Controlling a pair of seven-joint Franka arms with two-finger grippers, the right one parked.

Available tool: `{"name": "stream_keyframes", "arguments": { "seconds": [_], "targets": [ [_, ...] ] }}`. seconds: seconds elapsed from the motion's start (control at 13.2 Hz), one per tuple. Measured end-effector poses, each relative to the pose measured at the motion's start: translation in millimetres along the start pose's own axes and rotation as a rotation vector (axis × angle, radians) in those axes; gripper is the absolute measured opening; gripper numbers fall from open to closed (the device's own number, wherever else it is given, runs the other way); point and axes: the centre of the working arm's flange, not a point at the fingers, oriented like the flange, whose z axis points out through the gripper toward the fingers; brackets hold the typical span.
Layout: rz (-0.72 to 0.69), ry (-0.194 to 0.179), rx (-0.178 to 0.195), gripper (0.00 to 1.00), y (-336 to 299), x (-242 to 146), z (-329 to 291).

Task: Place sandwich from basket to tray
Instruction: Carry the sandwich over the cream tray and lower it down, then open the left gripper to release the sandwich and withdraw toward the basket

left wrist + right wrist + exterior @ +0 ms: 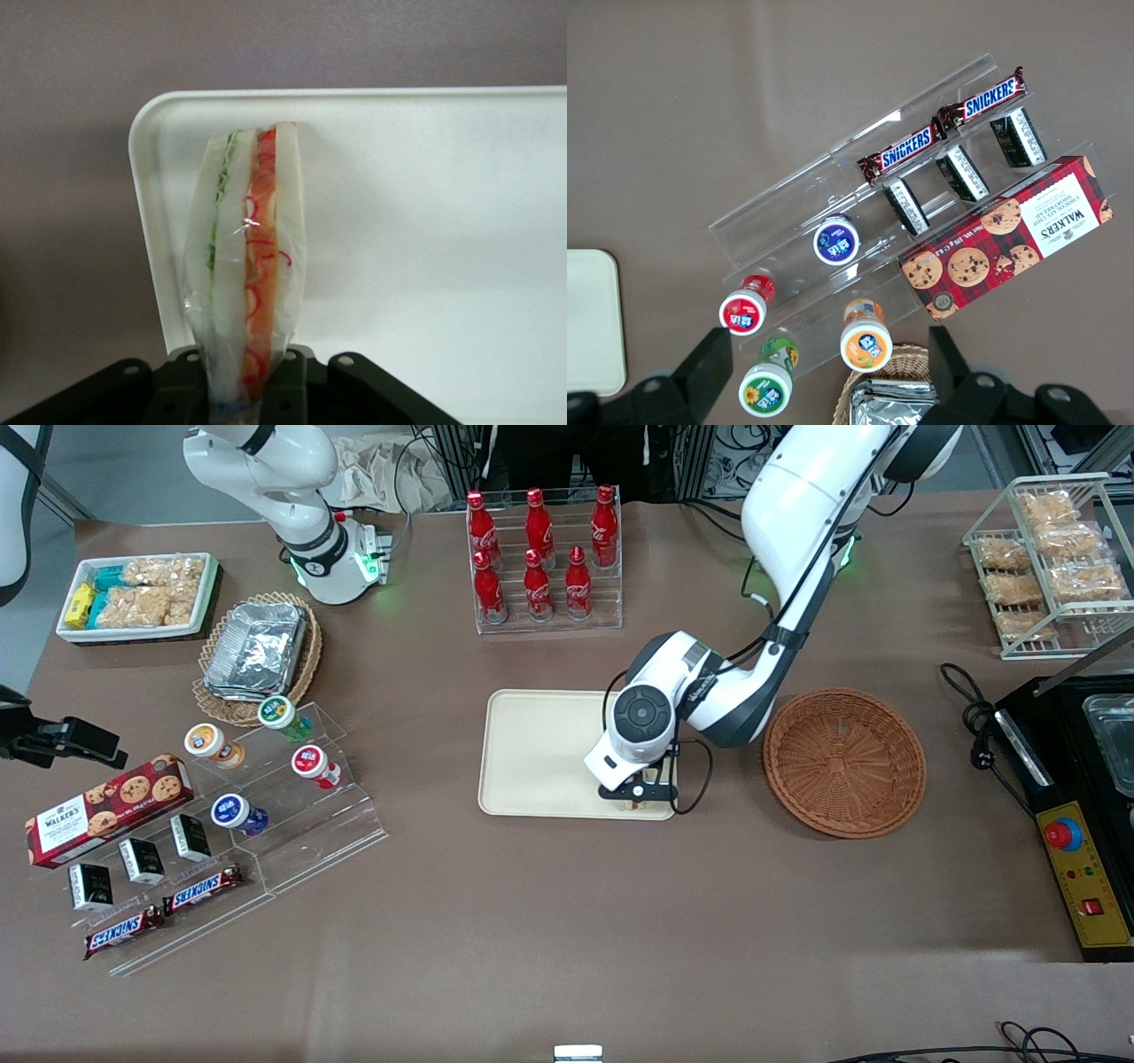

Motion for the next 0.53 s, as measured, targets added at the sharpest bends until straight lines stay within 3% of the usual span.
{"name": "stream_keyframes", "arguments": {
  "seconds": [0.08,0.15,0.53],
  "targets": [
    [-0.002,0.001,0.007,0.18,-2,2,2],
    [-0.002,0.006,0.013,0.26,-4,4,2],
    [-0.010,0.028,0.038,0.80,-15,10,-38]
  ]
}}
